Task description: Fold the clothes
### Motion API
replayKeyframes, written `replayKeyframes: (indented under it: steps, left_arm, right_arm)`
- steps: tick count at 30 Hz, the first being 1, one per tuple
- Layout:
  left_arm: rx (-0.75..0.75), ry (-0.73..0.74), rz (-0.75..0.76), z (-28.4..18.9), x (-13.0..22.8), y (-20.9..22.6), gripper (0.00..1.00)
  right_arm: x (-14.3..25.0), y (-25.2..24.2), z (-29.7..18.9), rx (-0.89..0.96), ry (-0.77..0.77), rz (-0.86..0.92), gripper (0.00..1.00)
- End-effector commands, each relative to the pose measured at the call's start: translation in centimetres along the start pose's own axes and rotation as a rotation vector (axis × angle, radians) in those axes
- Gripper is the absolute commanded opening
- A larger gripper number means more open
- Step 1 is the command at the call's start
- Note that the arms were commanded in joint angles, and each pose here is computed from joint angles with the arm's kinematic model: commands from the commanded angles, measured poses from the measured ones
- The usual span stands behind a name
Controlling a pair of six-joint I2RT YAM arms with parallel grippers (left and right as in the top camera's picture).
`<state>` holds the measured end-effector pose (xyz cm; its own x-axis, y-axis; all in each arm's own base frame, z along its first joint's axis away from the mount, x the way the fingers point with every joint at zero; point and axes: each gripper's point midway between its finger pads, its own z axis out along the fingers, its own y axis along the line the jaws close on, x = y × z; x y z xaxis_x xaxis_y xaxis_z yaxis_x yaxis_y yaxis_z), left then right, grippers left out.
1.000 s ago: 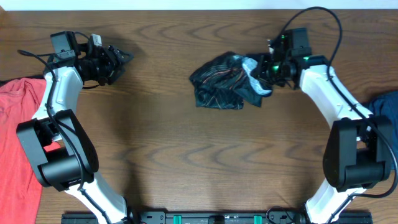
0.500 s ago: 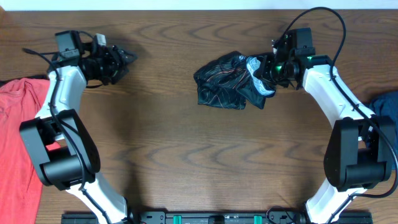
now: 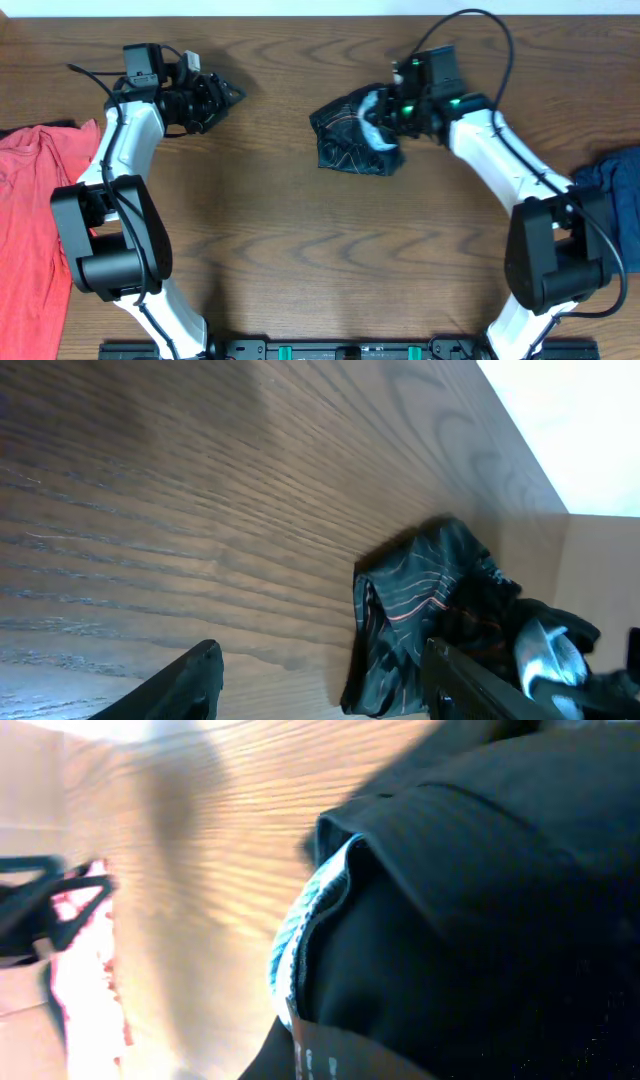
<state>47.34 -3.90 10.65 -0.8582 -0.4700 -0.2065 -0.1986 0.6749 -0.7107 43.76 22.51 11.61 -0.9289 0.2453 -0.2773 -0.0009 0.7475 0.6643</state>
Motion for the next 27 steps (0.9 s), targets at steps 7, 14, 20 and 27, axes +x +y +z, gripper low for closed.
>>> replayKeyframes:
  steps: [7, 14, 20, 27]
  left_arm:
    - [-0.011, -0.035, 0.047, -0.5, -0.9, -0.7, 0.66]
    - [-0.012, -0.032, 0.045, -0.5, -0.9, -0.7, 0.66]
    - [-0.014, -0.030, 0.043, -0.5, -0.8, -0.7, 0.66]
    - [-0.016, -0.023, 0.038, -0.5, -0.6, -0.6, 0.66]
  right_arm:
    - [-0.5, 6.0, -2.0, -0.111, -0.053, 0.104, 0.01]
    - [-1.3, 7.9, -2.7, -0.139, -0.070, 0.140, 0.01]
    - [1.9, 7.6, -1.0, -0.005, -0.048, 0.149, 0.01]
    - [6.2, 6.8, 0.3, 0.160, -0.017, 0.158, 0.01]
